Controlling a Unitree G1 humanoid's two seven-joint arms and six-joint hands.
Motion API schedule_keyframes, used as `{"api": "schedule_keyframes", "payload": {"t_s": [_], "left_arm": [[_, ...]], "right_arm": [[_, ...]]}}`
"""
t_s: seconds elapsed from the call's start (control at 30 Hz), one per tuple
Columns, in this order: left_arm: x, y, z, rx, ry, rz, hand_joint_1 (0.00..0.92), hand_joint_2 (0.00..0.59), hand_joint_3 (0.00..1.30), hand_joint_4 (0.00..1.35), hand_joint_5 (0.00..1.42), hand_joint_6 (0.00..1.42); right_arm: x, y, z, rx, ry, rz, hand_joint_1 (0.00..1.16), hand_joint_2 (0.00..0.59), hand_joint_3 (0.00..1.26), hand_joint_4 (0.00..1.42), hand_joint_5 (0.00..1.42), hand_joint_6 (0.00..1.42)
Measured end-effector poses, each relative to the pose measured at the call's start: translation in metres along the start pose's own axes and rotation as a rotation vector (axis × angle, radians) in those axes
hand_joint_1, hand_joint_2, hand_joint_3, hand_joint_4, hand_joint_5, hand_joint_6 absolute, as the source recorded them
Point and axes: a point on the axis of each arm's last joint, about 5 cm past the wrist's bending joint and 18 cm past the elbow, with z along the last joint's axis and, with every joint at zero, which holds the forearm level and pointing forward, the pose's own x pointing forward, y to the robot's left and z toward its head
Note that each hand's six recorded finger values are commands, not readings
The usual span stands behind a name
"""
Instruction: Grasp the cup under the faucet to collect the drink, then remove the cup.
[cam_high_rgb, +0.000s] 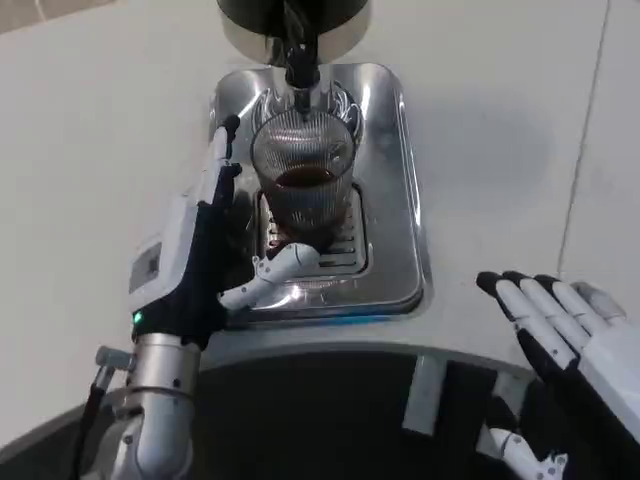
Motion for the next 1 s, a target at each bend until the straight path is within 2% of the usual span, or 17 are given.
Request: {"api": "schedule_keyframes", "payload": {"t_s": [0.13,0.27,0.47,0.67,1.0], "left_arm": [[0.004,-0.001,-0.0005,0.001,0.006,-0.002,0.215,0.032,0.0,0.0,0.18,0.18],[0.008,-0.004,0.0008,-0.004,0.009,0.0,0.229,0.03,0.0,0.0,0.15,0.16],[0.016,-0.009,0.0047,0.036,-0.006,-0.048,0.245,0.031,0.0,0.0,0.12,0.12],[0.021,-0.008,0.0045,0.046,-0.001,-0.049,0.263,0.031,0.0,0.0,0.16,0.14],[0.025,-0.018,0.0082,0.02,0.015,0.01,0.293,0.029,0.0,0.0,0.22,0.2]], "right_arm": [[-0.001,-0.0015,-0.0015,-0.008,0.009,-0.008,0.32,0.541,0.0,0.0,0.0,0.0],[0.003,-0.0042,-0.0013,-0.009,-0.001,-0.021,0.32,0.542,0.0,0.0,0.0,0.0],[0.005,-0.0058,-0.0016,0.005,0.011,-0.011,0.27,0.521,0.0,0.0,0.0,0.0],[0.006,-0.007,-0.0011,0.018,0.022,0.001,0.24,0.504,0.0,0.0,0.0,0.0],[0.008,-0.0131,-0.0016,0.026,0.039,0.008,0.23,0.495,0.0,0.0,0.0,0.0]]}}
